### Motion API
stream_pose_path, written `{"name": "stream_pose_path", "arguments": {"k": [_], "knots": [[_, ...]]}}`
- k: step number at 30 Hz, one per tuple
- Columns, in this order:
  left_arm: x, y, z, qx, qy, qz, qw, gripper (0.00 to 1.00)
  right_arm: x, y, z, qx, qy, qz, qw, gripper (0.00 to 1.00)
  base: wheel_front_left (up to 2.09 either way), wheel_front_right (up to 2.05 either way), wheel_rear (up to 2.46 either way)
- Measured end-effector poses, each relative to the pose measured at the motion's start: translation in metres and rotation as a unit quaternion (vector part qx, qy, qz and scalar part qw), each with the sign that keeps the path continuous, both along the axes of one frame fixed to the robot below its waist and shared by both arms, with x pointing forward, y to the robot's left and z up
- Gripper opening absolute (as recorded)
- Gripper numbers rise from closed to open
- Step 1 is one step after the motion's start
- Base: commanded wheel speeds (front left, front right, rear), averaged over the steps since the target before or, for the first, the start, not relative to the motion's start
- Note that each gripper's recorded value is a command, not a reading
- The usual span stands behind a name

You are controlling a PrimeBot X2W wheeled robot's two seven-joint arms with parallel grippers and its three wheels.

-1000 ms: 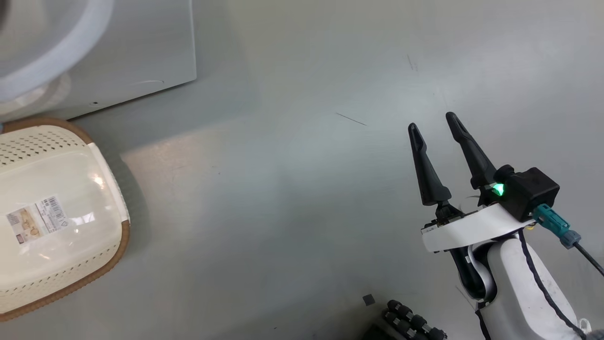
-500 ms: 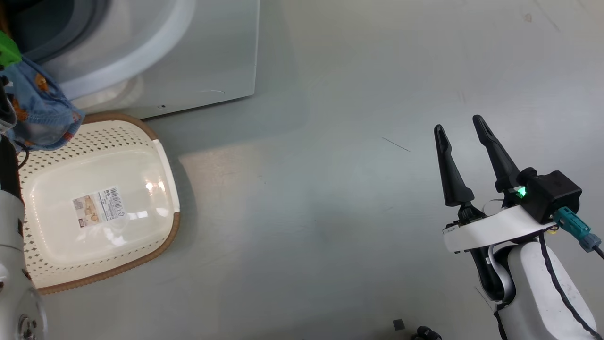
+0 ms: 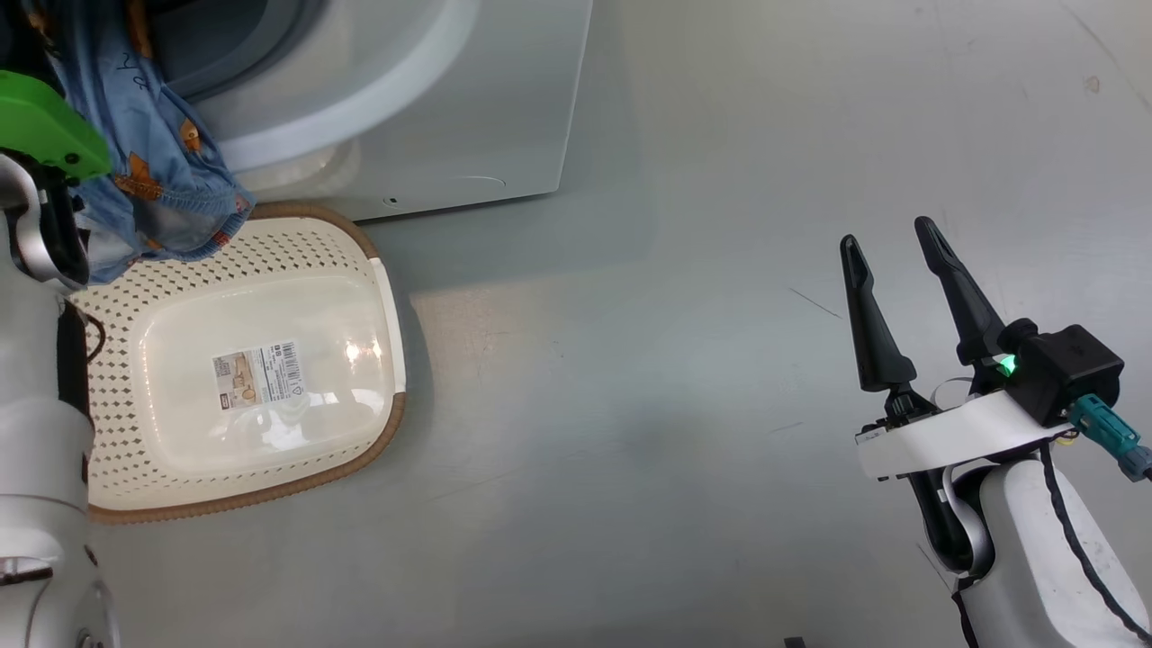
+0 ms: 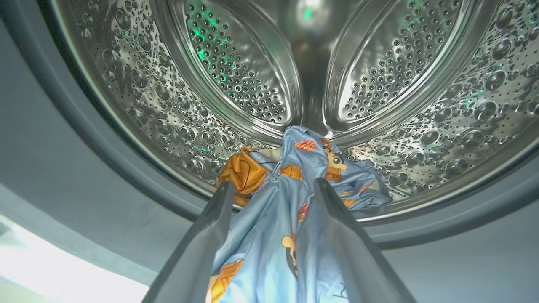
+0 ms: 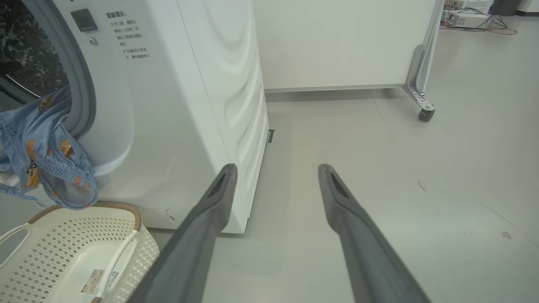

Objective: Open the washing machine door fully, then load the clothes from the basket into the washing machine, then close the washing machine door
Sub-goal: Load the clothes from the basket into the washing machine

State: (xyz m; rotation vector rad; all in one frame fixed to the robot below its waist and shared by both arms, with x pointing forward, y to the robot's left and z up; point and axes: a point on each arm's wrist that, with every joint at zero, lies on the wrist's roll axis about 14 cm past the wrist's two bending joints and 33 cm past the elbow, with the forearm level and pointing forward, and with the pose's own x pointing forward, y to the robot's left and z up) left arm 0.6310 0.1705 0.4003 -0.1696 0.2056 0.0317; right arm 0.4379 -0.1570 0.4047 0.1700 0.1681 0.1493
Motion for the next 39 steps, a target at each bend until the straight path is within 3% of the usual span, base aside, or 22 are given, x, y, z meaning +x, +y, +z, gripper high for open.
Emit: {"name": "stream_pose_path", "arguments": {"k": [11, 39], "knots": [[-0.03, -0.01, -0.02, -0.008, 0.016, -0.027, 0.999, 1.0, -0.001, -0.002, -0.002, -0.007, 0.001, 0.003, 1.0, 1.0, 0.0, 0.0, 0.0], [-0.12, 0.007, -0.073, -0.055, 0.072, 0.014, 0.996, 1.0, 0.007, 0.013, -0.013, -0.01, 0.006, 0.037, 0.999, 1.0, 0.0, 0.0, 0.0]]}}
